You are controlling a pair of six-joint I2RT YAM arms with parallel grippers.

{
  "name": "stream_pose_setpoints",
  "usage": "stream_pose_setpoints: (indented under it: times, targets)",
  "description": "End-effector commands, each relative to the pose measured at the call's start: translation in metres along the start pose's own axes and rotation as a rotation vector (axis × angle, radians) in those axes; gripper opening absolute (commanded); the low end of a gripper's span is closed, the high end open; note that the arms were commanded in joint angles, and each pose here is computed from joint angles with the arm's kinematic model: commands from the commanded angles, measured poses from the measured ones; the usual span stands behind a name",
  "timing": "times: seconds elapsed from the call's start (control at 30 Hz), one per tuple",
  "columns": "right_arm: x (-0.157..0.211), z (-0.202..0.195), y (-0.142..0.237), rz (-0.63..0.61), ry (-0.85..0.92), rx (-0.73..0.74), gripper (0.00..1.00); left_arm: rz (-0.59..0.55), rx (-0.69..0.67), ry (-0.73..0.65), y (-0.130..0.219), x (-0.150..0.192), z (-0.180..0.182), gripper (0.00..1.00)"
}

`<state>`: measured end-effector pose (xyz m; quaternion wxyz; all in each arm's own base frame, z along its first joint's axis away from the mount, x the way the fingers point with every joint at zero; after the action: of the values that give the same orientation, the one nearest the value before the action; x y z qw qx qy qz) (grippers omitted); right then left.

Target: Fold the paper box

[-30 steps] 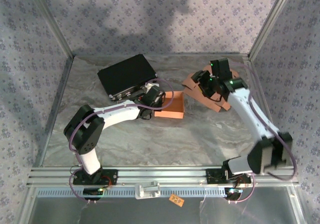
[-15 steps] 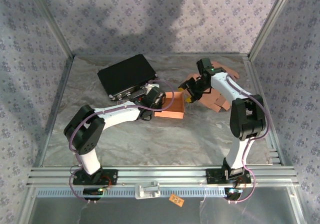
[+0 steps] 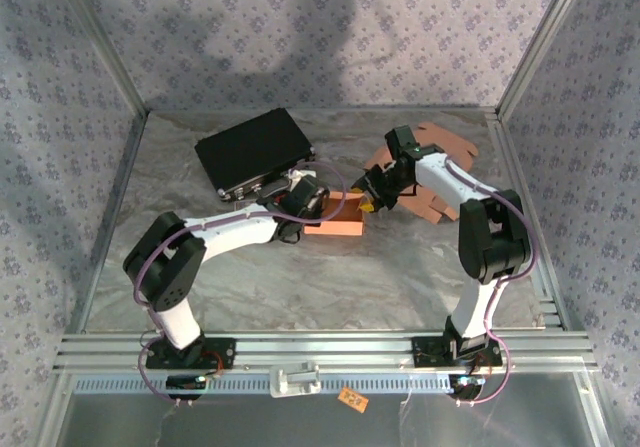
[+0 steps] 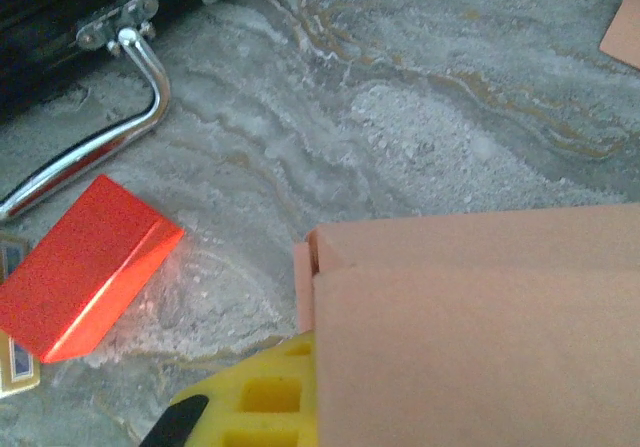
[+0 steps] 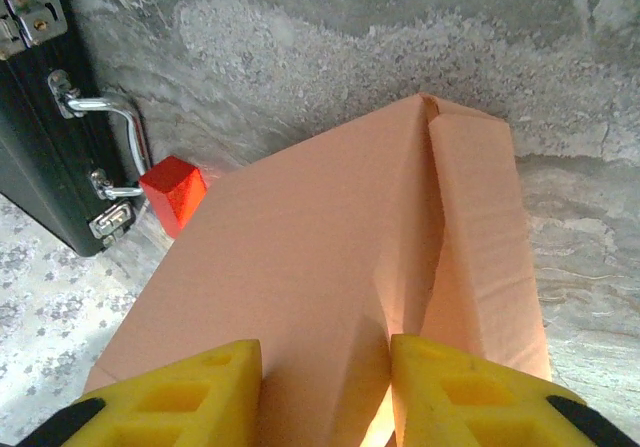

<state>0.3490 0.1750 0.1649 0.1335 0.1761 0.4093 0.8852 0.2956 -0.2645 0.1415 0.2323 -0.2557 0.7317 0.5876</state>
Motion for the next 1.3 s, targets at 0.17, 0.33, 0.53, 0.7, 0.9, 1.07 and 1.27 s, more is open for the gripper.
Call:
stream_pose_setpoints:
  times: [0.17, 0.33, 0.53, 0.7, 0.9, 1.07, 1.27]
  targets:
    - [0.024, -0.013, -0.006, 0.002, 0.077, 0.125, 0.36, 0.200, 0.035, 0.009, 0.021, 0.035, 0.012, 0.35]
    - [0.034, -0.021, -0.013, 0.000, 0.118, 0.163, 0.36, 0.275, 0.088, 0.043, 0.037, 0.046, 0.016, 0.48]
    - [0.038, -0.024, -0.020, -0.011, 0.129, 0.164, 0.36, 0.345, 0.152, 0.062, 0.052, 0.058, 0.021, 0.54]
    - [0.037, -0.022, -0.024, -0.012, 0.136, 0.175, 0.35, 0.366, 0.187, 0.077, 0.072, 0.050, 0.018, 0.54]
    - [0.038, -0.021, -0.019, -0.017, 0.151, 0.194, 0.35, 0.346, 0.190, 0.214, 0.112, -0.005, 0.027, 0.57]
    - [0.039, -0.023, -0.016, -0.020, 0.164, 0.204, 0.35, 0.415, 0.150, 0.298, 0.102, -0.057, 0.047, 0.58]
    - [0.036, -0.019, -0.012, -0.024, 0.188, 0.209, 0.38, 0.537, 0.166, 0.195, 0.047, -0.075, 0.035, 0.58]
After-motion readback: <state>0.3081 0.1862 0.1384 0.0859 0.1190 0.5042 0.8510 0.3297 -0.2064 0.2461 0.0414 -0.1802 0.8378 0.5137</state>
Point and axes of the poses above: each hand's point on the last joint's axis, 136 mm out from that joint toward the fingers, its own y axis back along the fingers, its own z axis along the line the jaws close on, x = y × z, the point moved 7 cm from there along y, back along the fingers, and after that the axes turned 9 degrees about y, right-handed, at the moved point
